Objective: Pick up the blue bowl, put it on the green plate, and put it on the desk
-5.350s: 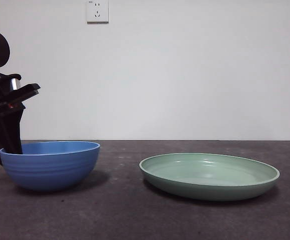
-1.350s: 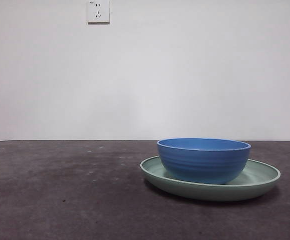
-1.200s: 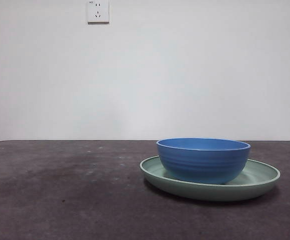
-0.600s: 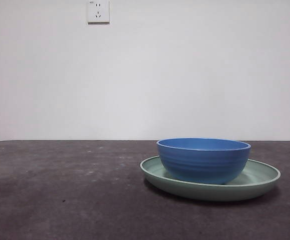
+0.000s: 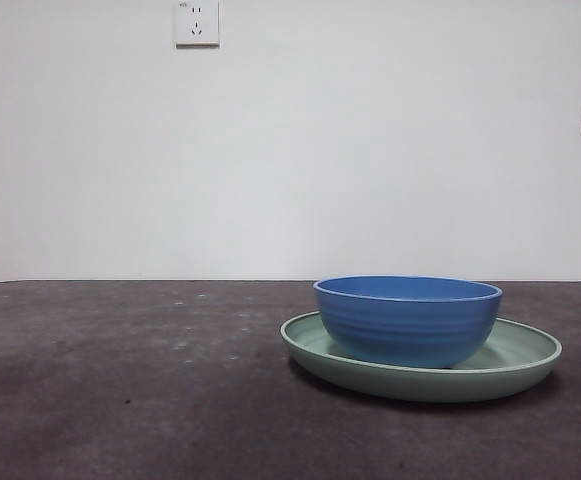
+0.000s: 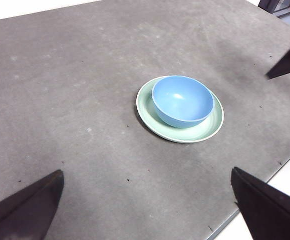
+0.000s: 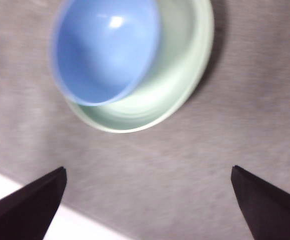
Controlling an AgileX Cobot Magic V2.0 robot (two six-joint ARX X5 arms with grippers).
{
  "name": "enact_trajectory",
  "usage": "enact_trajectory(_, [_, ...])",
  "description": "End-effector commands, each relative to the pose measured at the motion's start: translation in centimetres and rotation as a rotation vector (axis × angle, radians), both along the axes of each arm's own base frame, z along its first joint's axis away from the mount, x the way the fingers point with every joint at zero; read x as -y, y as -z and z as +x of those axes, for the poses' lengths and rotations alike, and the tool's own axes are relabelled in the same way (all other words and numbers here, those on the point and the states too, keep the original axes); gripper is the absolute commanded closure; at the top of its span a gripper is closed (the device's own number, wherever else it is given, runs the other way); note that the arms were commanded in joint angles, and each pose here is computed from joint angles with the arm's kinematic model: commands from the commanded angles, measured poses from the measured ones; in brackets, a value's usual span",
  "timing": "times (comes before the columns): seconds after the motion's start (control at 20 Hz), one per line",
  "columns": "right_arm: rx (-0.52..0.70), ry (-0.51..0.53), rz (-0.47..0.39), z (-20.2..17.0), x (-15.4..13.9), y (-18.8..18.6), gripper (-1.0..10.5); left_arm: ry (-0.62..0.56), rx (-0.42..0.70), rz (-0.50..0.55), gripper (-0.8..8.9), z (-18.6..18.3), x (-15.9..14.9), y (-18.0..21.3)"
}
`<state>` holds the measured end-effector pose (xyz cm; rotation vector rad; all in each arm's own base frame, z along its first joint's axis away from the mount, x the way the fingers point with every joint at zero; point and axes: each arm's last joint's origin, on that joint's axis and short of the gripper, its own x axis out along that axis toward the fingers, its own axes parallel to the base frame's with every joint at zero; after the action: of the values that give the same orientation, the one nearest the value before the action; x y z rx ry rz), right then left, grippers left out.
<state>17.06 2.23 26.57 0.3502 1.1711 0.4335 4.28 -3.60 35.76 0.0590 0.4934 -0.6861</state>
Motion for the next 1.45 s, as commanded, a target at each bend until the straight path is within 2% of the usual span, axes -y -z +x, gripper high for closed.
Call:
enact_trajectory(0.05, [0.009,-0.027,-0.064,2.0,0.0,0.7,3.8,-0.002,0.022,-0.023,1.88,0.0,0.0,-0.5])
enact_trajectory(0.3, [-0.007,-0.051,-0.083,5.9,-0.3,3.7,3.8,-0.002,0.022,-0.023,1.88,0.0,0.0,-0.5])
enact_trajectory(0.4, [-0.007,-0.058,-0.085,7.2,-0.4,4.9,4.7,-0.002,0.021,-0.023,1.88,0.0,0.0,-0.5])
enact_trajectory(0.5, [-0.003,-0.058,-0.085,8.2,-0.5,5.8,5.1,-0.002,0.021,-0.022,1.88,0.0,0.0,-0.5])
enact_trajectory(0.8, [-0.004,-0.073,-0.061,10.0,-0.8,7.9,5.9,-0.002,0.021,-0.022,1.88,0.0,0.0,-0.5])
enact_trajectory(1.0, [-0.001,-0.102,-0.059,10.8,-1.7,9.2,6.0,-0.002,0.022,-0.023,1.88,0.0,0.0,-0.5])
enact_trajectory(1.2, [0.001,-0.132,-0.058,11.3,-2.5,10.0,7.1,-0.002,0.021,-0.023,1.88,0.0,0.0,-0.5])
enact_trajectory(1.4, [0.017,-0.139,-0.057,11.5,-2.8,10.3,9.4,-0.009,0.012,-0.033,1.88,0.0,0.0,-0.5])
enact_trajectory(1.45, [0.012,-0.138,-0.059,11.6,-2.8,10.4,9.4,-0.01,0.009,-0.035,1.88,0.0,0.0,-0.5])
